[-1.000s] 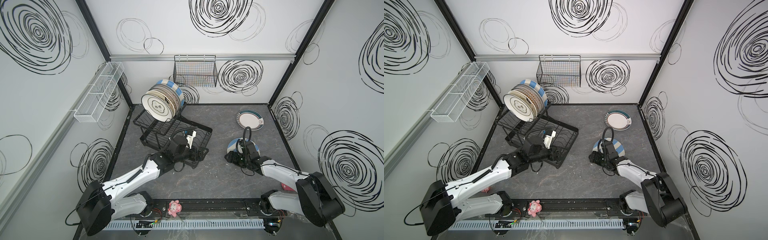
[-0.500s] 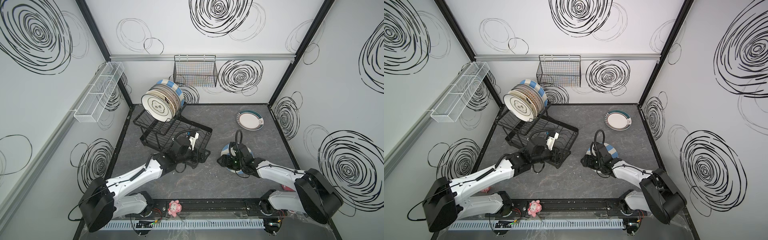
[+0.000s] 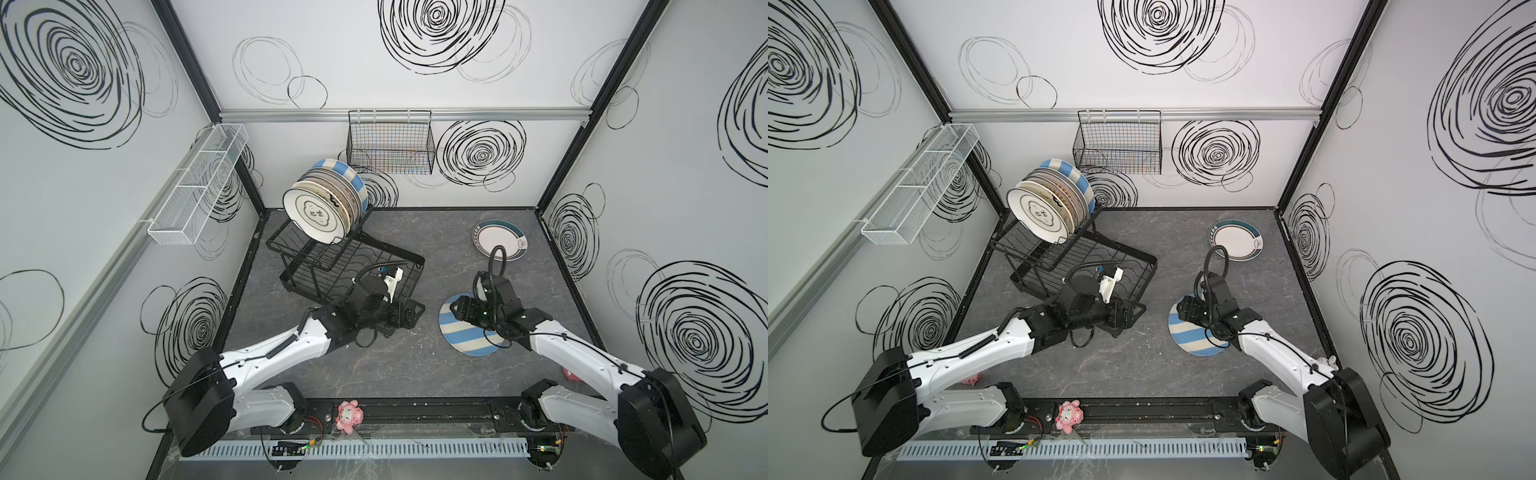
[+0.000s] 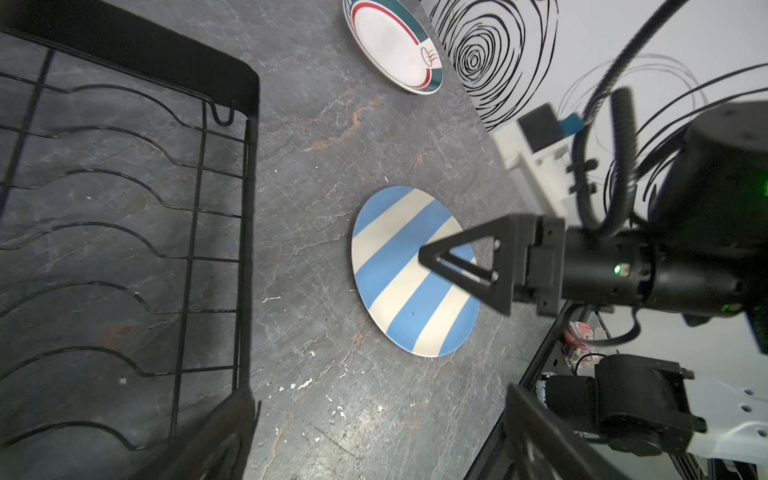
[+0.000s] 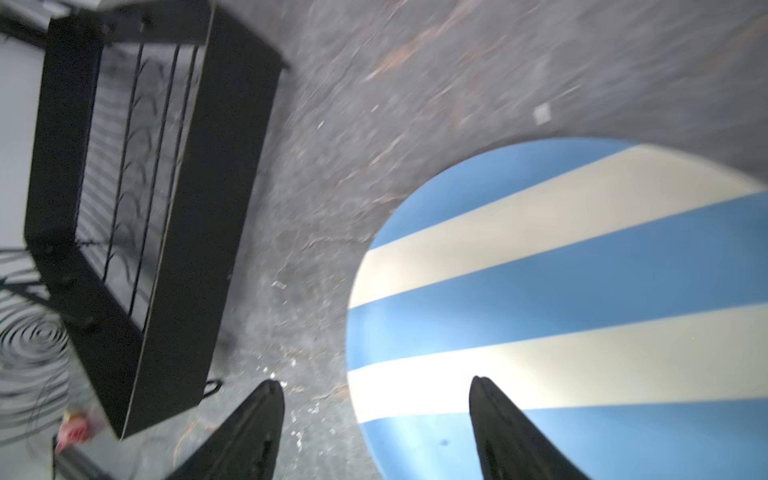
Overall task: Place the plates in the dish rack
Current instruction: 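Drag the striped plate toward the robot while the left gripper reaches toward it, then push the striped plate with the left gripper toward the right gripper, pinch rim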
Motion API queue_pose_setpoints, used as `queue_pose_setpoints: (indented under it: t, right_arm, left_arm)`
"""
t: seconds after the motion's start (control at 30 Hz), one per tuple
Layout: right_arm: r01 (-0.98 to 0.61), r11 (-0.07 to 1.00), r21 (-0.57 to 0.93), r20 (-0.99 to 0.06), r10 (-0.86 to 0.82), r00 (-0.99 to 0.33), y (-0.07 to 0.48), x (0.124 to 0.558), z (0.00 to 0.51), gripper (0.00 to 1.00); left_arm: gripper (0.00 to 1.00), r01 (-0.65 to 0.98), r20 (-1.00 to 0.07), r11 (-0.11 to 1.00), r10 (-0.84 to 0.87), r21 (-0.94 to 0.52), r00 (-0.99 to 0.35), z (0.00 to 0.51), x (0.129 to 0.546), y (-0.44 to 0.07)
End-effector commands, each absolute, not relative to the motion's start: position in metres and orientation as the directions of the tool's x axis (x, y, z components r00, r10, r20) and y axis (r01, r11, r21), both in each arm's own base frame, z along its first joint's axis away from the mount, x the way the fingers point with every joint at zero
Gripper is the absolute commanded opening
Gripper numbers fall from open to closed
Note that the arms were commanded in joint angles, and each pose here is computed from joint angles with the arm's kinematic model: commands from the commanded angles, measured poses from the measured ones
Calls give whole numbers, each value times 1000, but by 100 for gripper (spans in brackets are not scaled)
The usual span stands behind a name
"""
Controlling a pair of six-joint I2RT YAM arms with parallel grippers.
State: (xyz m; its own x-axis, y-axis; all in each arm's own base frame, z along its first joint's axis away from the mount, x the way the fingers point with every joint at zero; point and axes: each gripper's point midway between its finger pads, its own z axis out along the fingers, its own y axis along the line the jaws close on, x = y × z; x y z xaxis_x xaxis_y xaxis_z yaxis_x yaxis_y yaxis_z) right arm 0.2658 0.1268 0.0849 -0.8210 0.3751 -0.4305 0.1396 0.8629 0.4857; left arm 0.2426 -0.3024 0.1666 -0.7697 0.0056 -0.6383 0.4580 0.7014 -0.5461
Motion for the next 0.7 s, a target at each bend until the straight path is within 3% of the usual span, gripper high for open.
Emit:
queue_pose_setpoints:
  t: [0.0,0.13,0.27,0.67]
  right_arm:
    - [290,908,302,-475,407,-780,68,251,72,75]
    - [364,888,282,-553,460,-695,36,253,78,76]
    - [390,865,315,-566,501,-654,25,258,84,76]
    - [433,829,354,-470,558,-684,15,251,43,76]
  left_arm:
    - [96,481,-668,678,-20,-556,-744,177,247,-325]
    - [96,479,-635,675,19,-562,-772,156,244,-346]
    - [96,477,-618,681,45,-556,-785,136,242,-364]
    - [96,458,-560,703,102,-544,-822,86,251,-394]
